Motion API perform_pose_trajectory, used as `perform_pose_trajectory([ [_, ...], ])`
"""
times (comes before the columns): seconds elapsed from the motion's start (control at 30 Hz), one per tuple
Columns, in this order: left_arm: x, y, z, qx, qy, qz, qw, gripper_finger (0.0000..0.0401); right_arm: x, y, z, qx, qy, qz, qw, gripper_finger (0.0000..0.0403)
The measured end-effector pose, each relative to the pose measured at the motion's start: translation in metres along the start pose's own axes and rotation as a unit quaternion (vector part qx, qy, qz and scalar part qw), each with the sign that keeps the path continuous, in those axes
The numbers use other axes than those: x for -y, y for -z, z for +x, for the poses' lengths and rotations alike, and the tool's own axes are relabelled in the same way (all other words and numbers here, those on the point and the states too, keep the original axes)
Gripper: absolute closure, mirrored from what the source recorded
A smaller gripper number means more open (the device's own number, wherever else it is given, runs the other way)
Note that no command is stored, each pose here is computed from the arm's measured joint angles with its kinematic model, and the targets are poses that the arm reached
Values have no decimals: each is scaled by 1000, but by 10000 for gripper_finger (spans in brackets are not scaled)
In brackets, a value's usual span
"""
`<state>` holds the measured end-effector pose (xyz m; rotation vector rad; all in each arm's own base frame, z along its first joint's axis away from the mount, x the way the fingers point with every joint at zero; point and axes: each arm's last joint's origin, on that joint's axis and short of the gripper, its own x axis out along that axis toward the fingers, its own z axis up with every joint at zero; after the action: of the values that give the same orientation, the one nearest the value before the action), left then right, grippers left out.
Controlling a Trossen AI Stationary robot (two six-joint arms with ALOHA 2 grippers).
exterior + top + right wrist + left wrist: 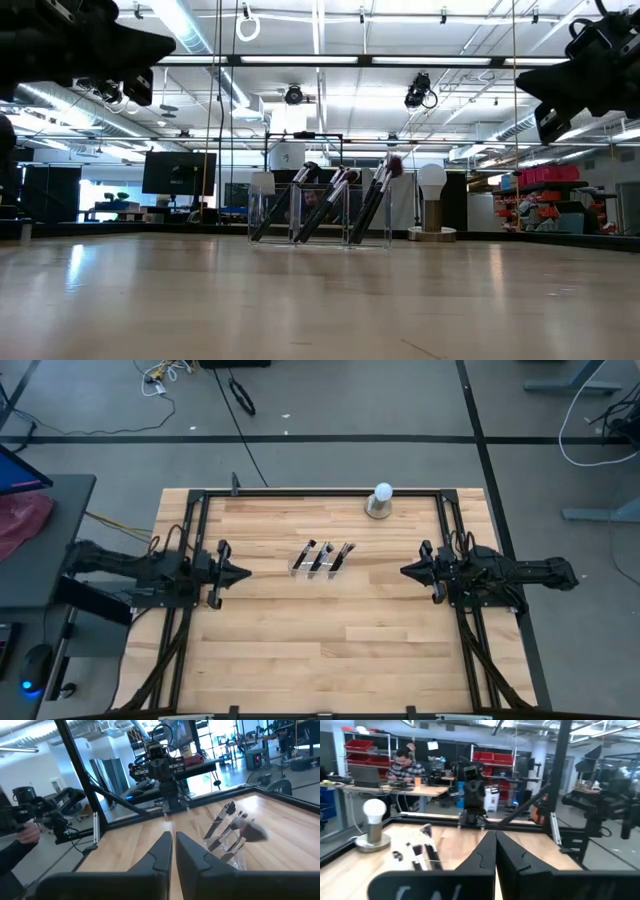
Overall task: Put items in baskets/containers
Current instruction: Return to Home Position
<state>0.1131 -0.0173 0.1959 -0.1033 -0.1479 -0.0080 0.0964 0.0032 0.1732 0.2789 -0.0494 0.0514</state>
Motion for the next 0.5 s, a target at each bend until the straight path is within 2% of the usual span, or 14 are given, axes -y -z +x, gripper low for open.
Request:
perform_pose_trajectory([
  [0.33,-11,-3,-21,10,16,-14,1000,400,0,0,0,0,0,0,1000,376],
  [0.5,-11,1,-20,-2,14,-9,1000,400,0,0,0,-1,0,0,1000,376],
])
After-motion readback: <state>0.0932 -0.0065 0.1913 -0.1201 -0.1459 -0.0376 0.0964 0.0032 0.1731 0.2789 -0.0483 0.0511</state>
